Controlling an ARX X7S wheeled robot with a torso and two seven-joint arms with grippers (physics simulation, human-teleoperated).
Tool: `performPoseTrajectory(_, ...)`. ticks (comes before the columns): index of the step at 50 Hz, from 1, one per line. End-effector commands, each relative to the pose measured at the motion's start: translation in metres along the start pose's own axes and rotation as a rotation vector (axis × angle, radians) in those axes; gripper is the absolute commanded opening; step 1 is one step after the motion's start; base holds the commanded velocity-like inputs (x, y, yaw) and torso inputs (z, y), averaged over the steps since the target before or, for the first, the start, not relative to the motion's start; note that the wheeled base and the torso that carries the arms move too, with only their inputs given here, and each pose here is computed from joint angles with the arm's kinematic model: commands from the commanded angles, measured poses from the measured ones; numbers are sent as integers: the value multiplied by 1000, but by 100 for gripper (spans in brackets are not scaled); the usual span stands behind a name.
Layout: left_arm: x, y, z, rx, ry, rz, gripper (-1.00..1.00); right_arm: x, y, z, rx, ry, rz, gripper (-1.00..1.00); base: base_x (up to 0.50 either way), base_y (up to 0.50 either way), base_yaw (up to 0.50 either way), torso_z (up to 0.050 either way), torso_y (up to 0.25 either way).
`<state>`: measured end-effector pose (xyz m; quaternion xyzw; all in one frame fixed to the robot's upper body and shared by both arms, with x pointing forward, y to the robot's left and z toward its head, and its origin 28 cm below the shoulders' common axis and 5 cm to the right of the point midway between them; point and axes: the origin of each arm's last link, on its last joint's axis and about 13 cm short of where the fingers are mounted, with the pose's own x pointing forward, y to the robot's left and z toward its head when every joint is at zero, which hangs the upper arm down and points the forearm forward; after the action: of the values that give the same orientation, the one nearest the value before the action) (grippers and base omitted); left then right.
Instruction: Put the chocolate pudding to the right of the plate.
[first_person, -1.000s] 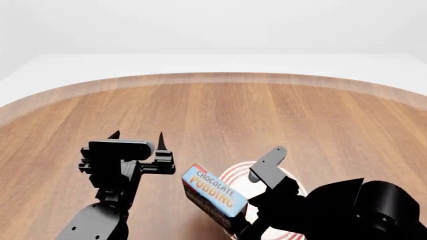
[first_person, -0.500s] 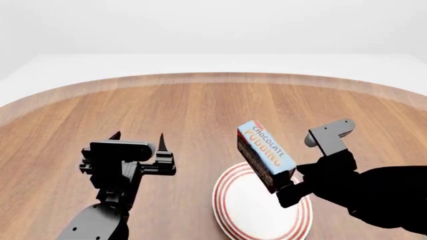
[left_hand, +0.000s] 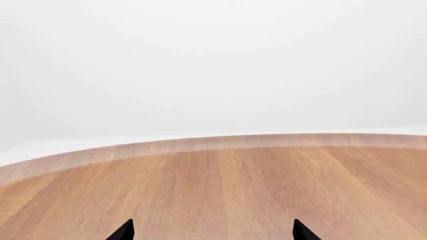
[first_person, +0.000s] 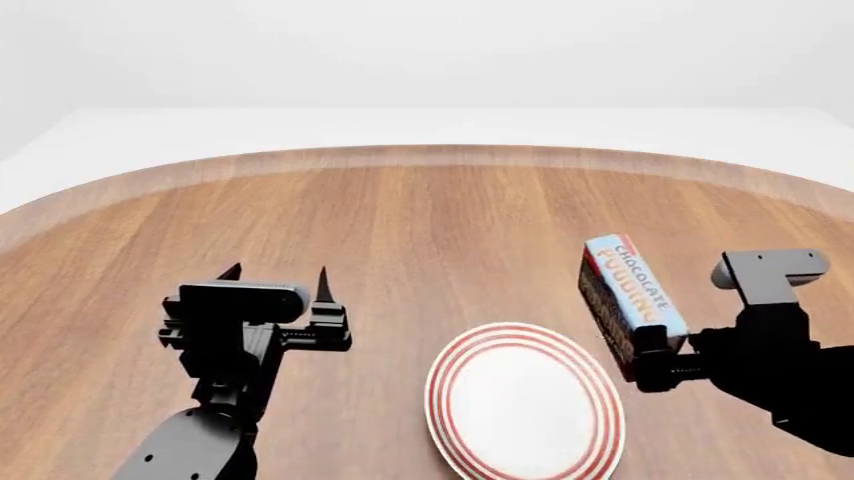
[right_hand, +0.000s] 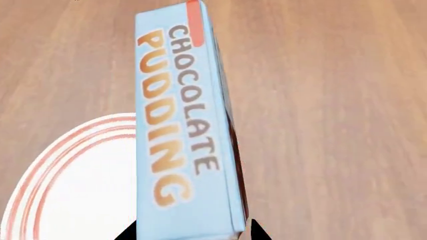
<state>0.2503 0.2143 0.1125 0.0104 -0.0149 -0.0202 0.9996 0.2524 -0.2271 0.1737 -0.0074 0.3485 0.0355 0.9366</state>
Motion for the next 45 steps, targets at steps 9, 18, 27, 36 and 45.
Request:
performPoseTrajectory(9, 0, 0, 0, 1, 1, -3, 100, -6, -49, -25, 166, 22, -151, -100, 0, 0, 0, 0, 0)
performPoseTrajectory(18, -1, -1, -1, 2, 3, -2, 100, -4, -62, -30, 193, 26, -195, -100, 0, 0, 0, 0, 0)
performPoseTrajectory(27, 0, 0, -2, 1, 4, -1, 100, -1, -68, -36, 221, 38, -211, -100, 0, 0, 0, 0, 0)
performPoseTrajectory(36, -1, 0, -2, 0, 4, 0, 100, 10, -71, -51, 239, 73, -218, -100, 0, 0, 0, 0, 0)
performPoseTrajectory(45, 0, -1, -2, 2, 3, -2, 100, 19, -73, -65, 256, 102, -215, -100, 0, 0, 0, 0, 0)
